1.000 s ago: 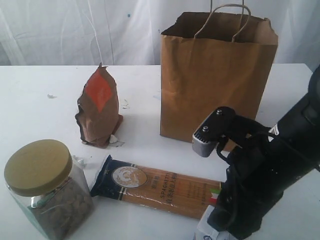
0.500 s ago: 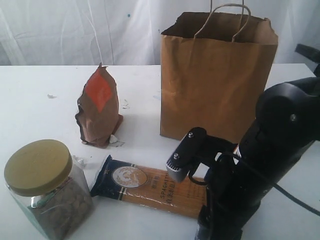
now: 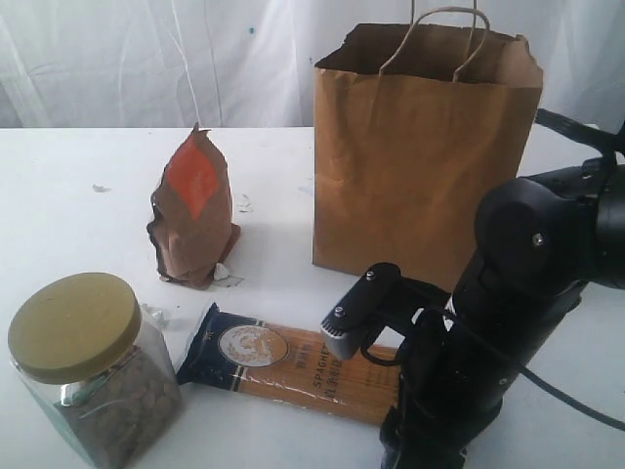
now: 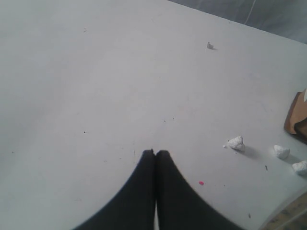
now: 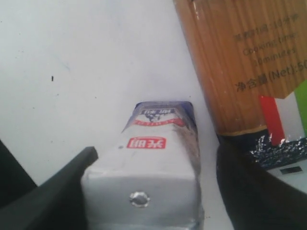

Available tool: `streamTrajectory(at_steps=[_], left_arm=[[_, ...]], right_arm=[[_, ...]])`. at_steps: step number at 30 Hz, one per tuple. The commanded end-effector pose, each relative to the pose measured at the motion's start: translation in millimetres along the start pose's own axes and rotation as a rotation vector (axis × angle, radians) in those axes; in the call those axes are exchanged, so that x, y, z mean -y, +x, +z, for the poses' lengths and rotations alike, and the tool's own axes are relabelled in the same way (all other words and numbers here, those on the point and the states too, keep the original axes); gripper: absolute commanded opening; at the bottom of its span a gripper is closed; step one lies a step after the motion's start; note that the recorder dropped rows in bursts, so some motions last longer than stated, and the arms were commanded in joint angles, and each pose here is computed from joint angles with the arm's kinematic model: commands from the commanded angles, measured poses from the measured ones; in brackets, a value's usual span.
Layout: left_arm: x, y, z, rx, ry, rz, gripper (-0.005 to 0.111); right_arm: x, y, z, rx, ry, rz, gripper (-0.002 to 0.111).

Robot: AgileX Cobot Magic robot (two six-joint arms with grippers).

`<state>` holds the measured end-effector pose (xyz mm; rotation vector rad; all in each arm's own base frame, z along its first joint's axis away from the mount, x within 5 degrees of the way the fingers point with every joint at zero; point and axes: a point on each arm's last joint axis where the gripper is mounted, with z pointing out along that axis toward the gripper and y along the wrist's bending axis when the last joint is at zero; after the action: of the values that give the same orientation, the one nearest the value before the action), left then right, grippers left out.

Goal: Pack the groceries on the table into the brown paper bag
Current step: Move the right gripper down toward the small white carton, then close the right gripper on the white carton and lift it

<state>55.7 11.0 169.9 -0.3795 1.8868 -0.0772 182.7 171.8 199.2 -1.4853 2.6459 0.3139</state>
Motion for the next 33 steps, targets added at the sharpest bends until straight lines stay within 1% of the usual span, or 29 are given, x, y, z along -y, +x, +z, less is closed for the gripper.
streamTrajectory(at_steps=[1, 4, 6, 10, 12, 15, 17, 21, 24, 28, 33], left_arm=[[0.0, 0.8, 0.1, 0.003, 0.005, 0.001, 0.0], [0.0, 0.8, 0.1, 0.003, 0.005, 0.001, 0.0], [0.0, 0.8, 0.1, 0.003, 0.005, 0.001, 0.0], [0.0, 0.8, 0.1, 0.003, 0.005, 0.001, 0.0], [0.0, 0.8, 0.1, 0.003, 0.005, 0.001, 0.0], [0.0, 0.8, 0.1, 0.003, 0.005, 0.001, 0.0], [0.0, 0.8, 0.1, 0.003, 0.005, 0.001, 0.0], [0.0, 0.8, 0.1, 0.003, 0.005, 0.001, 0.0], [0.0, 0.8, 0.1, 0.003, 0.005, 0.001, 0.0], [0.0, 0.8, 0.1, 0.003, 0.005, 0.001, 0.0], [0.0, 0.8, 0.1, 0.003, 0.005, 0.001, 0.0]], right_arm=[[0.1, 0.5, 0.3, -0.008, 0.004, 0.017, 0.055], [-0.9, 2.0, 0.3, -0.025, -0.005, 0.094, 0.043], [-0.9, 2.0, 0.3, -0.025, -0.006, 0.099, 0.041], [-0.8, 1.2, 0.3, -0.016, -0.005, 0.128, 0.041], [-2.6, 0.0, 0.3, -0.004, -0.026, 0.145, 0.041], [-1.4, -2.9, -1.3, 0.036, -0.009, 0.143, 0.041], [-0.9, -4.4, -3.5, 0.064, 0.001, 0.172, 0.041], [-4.0, 1.1, -3.4, 0.0, -0.027, 0.195, 0.041], [-8.1, 8.0, -4.4, -0.079, -0.06, 0.262, 0.041], [-11.8, 11.6, -13.3, -0.108, -0.075, 0.256, 0.041], [-13.1, 4.7, -39.6, -0.031, -0.042, 0.22, 0.041]])
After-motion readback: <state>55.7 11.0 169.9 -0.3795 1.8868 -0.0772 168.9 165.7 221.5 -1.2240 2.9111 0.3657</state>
